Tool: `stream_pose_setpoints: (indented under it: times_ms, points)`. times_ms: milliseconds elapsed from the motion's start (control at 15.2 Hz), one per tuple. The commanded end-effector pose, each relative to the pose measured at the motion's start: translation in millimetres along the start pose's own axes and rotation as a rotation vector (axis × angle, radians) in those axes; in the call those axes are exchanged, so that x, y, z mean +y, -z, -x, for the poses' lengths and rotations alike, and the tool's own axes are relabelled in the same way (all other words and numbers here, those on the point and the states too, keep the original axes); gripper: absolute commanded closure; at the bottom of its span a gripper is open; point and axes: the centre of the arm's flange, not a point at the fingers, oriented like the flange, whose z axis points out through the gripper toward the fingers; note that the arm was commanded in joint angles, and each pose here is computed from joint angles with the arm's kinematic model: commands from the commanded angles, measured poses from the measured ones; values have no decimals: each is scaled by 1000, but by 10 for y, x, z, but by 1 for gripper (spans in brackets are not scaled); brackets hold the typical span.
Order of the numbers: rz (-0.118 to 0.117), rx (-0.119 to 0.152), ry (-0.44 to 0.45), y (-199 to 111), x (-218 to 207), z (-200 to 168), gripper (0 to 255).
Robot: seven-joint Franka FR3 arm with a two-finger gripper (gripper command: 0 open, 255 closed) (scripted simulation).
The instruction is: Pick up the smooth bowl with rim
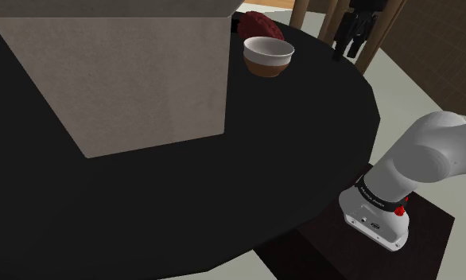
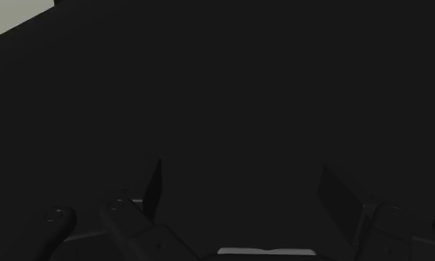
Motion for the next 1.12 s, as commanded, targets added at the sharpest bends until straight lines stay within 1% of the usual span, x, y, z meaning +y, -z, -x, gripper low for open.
stream_pose_setpoints:
  times_ms: [0,924,990,1056]
  points:
    - [0,0,0,0,0,0,0]
    - [-54,69,-57,106,53,-1735,0]
    - [-57,73,-61,117,60,-1844,0]
    - [-57,73,-61,64,66,-1848,0]
